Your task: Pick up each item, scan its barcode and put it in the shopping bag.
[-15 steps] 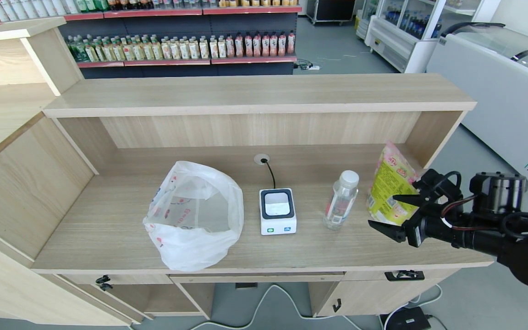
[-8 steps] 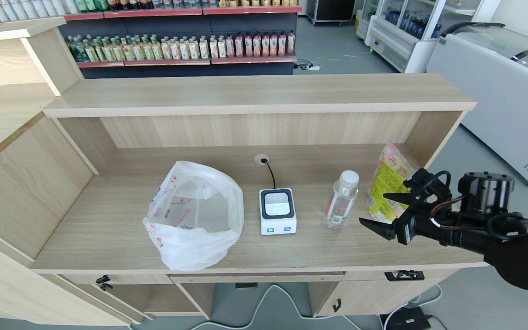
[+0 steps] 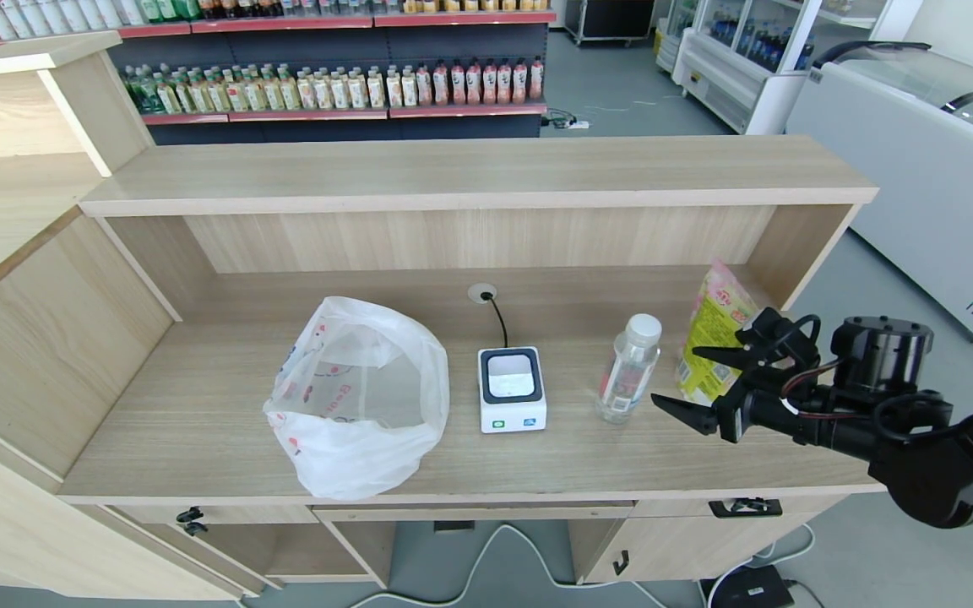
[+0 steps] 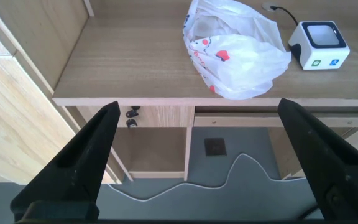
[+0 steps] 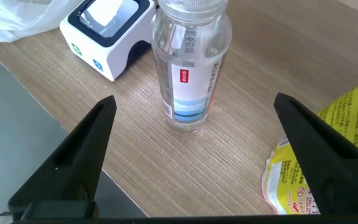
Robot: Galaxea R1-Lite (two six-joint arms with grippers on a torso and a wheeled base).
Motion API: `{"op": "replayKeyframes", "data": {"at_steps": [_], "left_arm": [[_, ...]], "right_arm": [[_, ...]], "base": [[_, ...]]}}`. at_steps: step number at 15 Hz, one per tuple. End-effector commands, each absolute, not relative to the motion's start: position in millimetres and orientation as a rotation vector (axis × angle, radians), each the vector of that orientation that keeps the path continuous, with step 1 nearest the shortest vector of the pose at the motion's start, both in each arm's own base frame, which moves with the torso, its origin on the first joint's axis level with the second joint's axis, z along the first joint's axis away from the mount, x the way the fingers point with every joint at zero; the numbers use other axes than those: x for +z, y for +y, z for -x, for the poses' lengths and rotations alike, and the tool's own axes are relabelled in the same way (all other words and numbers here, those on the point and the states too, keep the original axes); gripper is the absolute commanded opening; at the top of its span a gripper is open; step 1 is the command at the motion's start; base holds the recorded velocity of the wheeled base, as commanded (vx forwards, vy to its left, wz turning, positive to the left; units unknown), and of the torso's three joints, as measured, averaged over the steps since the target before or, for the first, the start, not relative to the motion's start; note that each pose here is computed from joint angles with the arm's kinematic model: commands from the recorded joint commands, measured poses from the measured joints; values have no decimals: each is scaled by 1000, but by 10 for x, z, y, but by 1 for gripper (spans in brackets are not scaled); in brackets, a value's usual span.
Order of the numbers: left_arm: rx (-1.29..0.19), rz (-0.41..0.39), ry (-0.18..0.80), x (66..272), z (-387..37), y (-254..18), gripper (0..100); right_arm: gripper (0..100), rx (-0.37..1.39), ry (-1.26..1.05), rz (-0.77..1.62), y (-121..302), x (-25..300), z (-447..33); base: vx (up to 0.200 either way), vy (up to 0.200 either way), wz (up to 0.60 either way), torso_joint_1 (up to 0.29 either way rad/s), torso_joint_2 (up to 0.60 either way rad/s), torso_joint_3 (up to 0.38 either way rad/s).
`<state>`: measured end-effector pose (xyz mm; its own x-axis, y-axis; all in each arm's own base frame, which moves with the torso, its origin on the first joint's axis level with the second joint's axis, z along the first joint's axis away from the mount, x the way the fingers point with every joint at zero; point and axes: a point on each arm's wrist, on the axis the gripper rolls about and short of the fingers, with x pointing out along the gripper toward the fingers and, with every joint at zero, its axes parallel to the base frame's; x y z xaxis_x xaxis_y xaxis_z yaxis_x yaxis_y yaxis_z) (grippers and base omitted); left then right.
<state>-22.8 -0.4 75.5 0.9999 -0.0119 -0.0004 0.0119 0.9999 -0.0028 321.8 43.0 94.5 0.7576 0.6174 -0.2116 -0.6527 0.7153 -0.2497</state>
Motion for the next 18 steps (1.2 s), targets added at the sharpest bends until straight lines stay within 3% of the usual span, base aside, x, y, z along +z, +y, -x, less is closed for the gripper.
{"op": "replayKeyframes", "data": {"at_steps": [1, 18], "left_arm": [[-11, 3, 0, 755, 228, -4, 100], [-11, 3, 0, 755, 228, -4, 100]], "right_arm": [[100, 717, 125, 315, 436, 864, -3258], [100, 849, 52, 250, 424, 745, -3515]], "base": [[0, 0, 0, 0, 0, 0], [0, 0, 0, 0, 0, 0]]}}
